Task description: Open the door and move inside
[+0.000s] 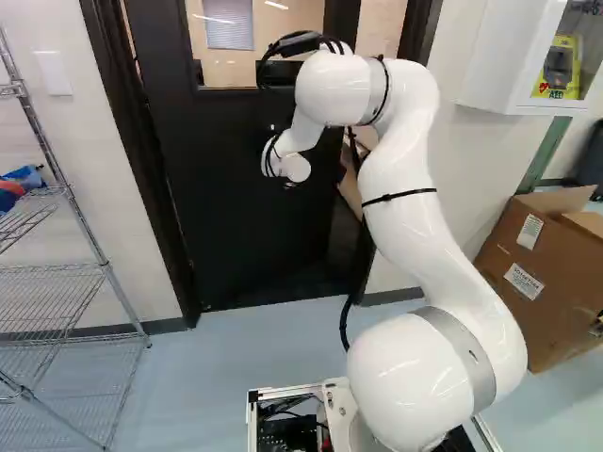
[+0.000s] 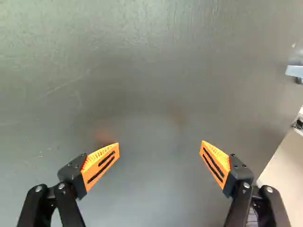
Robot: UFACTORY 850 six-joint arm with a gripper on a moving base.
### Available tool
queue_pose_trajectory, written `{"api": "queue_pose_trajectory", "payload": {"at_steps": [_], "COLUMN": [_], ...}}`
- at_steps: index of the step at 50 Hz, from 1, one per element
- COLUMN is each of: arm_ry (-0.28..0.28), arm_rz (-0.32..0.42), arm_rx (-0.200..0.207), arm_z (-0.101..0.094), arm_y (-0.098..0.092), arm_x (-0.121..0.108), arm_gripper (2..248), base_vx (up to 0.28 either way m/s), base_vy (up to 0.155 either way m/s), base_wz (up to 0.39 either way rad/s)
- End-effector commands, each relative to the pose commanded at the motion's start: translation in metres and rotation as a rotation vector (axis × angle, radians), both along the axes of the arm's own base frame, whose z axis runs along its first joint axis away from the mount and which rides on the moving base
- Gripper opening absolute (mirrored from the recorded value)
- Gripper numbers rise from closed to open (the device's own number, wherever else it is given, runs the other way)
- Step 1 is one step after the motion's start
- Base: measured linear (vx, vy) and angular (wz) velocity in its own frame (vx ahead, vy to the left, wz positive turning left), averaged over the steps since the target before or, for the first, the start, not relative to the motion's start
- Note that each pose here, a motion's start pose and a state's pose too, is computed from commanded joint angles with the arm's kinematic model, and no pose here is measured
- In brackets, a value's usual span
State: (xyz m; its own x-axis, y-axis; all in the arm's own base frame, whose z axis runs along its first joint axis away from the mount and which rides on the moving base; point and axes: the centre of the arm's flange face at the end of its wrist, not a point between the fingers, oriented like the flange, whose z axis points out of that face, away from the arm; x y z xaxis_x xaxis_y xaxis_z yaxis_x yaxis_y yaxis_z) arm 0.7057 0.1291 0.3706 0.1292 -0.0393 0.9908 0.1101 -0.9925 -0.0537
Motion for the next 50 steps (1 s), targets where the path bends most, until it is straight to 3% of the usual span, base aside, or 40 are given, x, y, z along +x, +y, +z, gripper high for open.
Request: {"api": "queue_pose_trajectory", "payload": {"at_steps": [13, 50], "arm_ry": [0.005, 0.069], "arm_rz": [0.002, -0.018], "arm_rx": [-0.001, -0.013], "arm_z": [0.001, 0.015], "arm_y": [0.001, -0.027], "arm_x": [-0.005, -0.078], "arm_gripper": [247, 247], "base_vx": [0.000, 0.000], "base_vy": [0.000, 0.000], "base_wz": [0.000, 0.000]}}
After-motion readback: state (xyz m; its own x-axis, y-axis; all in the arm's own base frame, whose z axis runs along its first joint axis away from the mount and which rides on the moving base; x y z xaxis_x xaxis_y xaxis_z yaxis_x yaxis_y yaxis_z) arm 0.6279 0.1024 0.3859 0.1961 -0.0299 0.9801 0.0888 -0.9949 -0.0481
